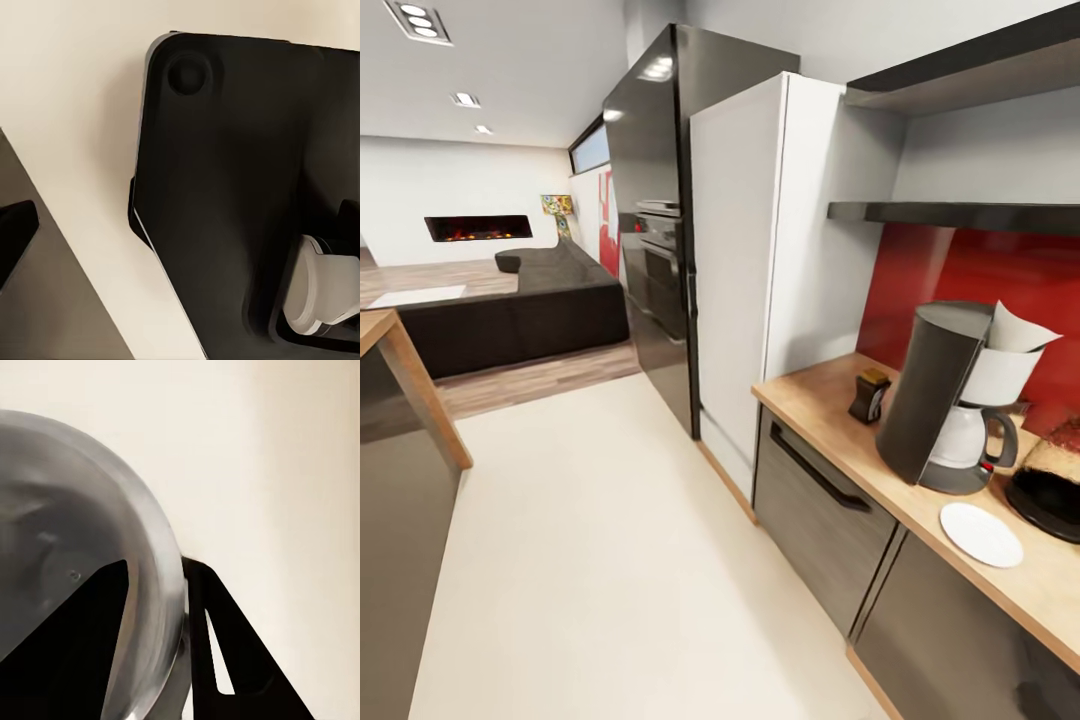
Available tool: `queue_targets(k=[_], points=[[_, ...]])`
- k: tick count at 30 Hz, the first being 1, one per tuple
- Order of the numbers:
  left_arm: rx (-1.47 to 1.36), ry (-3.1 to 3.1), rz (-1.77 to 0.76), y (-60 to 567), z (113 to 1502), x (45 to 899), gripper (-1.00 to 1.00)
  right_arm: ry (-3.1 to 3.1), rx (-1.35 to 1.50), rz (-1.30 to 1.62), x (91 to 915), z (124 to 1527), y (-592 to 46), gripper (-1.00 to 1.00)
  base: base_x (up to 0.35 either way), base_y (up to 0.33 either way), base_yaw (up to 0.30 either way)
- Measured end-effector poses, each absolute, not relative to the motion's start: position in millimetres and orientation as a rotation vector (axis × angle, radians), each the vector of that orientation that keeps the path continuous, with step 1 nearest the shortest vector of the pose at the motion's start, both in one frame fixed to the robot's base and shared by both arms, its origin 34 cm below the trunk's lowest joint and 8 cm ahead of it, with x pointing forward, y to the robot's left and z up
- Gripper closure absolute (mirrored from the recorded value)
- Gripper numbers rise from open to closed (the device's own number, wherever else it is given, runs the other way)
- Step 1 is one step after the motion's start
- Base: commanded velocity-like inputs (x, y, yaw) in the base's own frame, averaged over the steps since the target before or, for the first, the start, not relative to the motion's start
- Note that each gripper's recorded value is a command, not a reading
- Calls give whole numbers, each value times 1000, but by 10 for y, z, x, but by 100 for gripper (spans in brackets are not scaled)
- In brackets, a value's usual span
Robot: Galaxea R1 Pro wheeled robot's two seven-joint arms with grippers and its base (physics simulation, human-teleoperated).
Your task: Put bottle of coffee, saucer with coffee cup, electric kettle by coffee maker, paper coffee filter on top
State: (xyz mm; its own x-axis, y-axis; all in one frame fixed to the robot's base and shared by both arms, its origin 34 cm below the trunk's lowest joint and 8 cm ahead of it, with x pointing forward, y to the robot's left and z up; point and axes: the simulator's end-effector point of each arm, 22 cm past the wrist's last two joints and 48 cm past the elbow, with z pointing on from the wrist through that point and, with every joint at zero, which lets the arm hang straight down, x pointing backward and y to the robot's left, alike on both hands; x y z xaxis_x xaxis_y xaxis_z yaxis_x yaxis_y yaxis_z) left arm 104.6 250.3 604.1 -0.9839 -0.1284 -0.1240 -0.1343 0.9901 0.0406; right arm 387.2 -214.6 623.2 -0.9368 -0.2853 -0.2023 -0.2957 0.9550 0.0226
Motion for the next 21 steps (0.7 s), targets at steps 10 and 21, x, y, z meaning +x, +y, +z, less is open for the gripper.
queue_targets(k=[10, 21], points=[[-199, 3013, 74, 2503, 6040, 1047, -100, 2910, -436, 78, 3873, 6233, -2153, 100, 312, 181, -134], [-199, 3013, 74, 2503, 6040, 1047, -100, 2910, -436, 78, 3873, 6233, -2154, 100, 314, 156, -258]])
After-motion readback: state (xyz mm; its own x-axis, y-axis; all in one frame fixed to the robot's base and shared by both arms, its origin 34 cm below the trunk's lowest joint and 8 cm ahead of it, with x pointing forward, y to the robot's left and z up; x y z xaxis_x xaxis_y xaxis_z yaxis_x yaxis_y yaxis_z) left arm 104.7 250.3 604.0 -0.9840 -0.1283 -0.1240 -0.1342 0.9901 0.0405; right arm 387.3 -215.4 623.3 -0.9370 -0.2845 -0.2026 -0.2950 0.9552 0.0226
